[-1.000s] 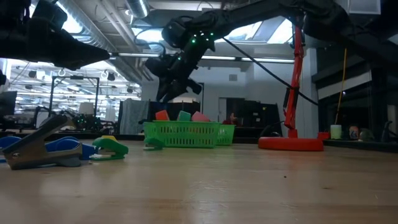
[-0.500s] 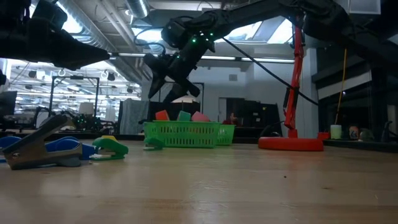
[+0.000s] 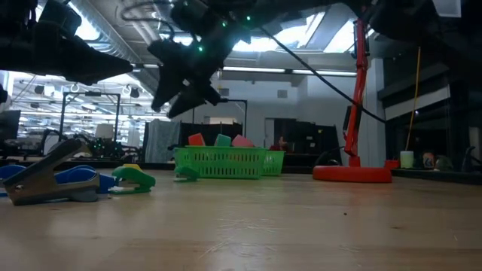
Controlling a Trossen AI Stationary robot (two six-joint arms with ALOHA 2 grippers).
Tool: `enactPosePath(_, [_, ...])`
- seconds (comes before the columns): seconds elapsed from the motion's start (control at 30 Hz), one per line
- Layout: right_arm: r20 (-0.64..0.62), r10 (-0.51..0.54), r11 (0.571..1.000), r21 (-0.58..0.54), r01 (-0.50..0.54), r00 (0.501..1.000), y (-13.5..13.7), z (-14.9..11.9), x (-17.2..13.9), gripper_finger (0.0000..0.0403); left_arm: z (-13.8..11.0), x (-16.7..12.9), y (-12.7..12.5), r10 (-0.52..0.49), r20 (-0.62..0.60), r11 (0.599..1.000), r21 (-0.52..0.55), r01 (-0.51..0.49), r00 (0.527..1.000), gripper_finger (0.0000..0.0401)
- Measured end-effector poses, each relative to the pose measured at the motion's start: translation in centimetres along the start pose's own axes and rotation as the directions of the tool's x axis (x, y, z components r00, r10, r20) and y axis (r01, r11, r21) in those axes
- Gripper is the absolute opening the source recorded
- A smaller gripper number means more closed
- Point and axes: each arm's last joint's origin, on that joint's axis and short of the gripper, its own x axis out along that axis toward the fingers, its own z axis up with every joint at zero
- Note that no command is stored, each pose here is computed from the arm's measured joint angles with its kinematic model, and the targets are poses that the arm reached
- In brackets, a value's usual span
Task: Pick and place Stapler, Stapler remover, tape
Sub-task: Put the green stapler into the left green bin
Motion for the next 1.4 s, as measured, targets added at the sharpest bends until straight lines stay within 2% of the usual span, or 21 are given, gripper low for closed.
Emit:
enactPosePath(0.13, [-0.036, 0.028, 0.994, -0.108, -0.032, 0.999, 2.9, -0.9, 0.0, 0.0241, 0.0, 0.0, 0.0, 0.000, -0.001, 1.000, 0.000, 0.000, 1.000, 0.0127])
enactPosePath(0.3, [-0.086, 0.046, 0.987, -0.151, -0.059, 0.995, 5.3, -2.0, -0.2, 0.0241, 0.0, 0.0, 0.0, 0.000, 0.000, 1.000, 0.000, 0.000, 1.000, 0.0127])
enactPosePath(0.57, [-0.142, 0.011, 0.981, -0.189, -0.038, 0.990, 6.7, -3.0, -0.4, 0.0241, 0.0, 0.0, 0.0, 0.000, 0.000, 1.000, 0.000, 0.000, 1.000, 0.0128])
enactPosePath(0.7, [-0.169, -0.008, 0.966, -0.255, -0.036, 0.986, 6.5, -3.3, -0.4, 0.0241, 0.0, 0.0, 0.0, 0.000, 0.000, 1.000, 0.000, 0.000, 1.000, 0.0128])
enactPosePath(0.83, [-0.196, -0.019, 0.924, -0.378, -0.058, 0.980, 6.4, -3.6, -0.5, 0.0241, 0.0, 0.0, 0.0, 0.000, -0.001, 1.000, 0.000, 0.000, 1.000, 0.0127])
enactPosePath(1.0, [-0.233, -0.023, 0.801, -0.586, -0.121, 0.972, 6.3, -3.9, -0.6, 0.0241, 0.0, 0.0, 0.0, 0.000, -0.001, 1.000, 0.000, 0.000, 1.000, 0.0127])
enactPosePath(1.07, [-0.234, -0.019, 0.777, -0.615, -0.132, 0.972, 6.4, -3.9, -0.6, 0.0241, 0.0, 0.0, 0.0, 0.000, 0.000, 1.000, 0.000, 0.000, 1.000, 0.0128])
enactPosePath(1.4, [-0.272, 0.006, 0.764, -0.619, -0.180, 0.962, 6.4, -4.6, 0.4, 0.0241, 0.0, 0.0, 0.0, 0.000, -0.001, 1.000, 0.000, 0.000, 1.000, 0.0127])
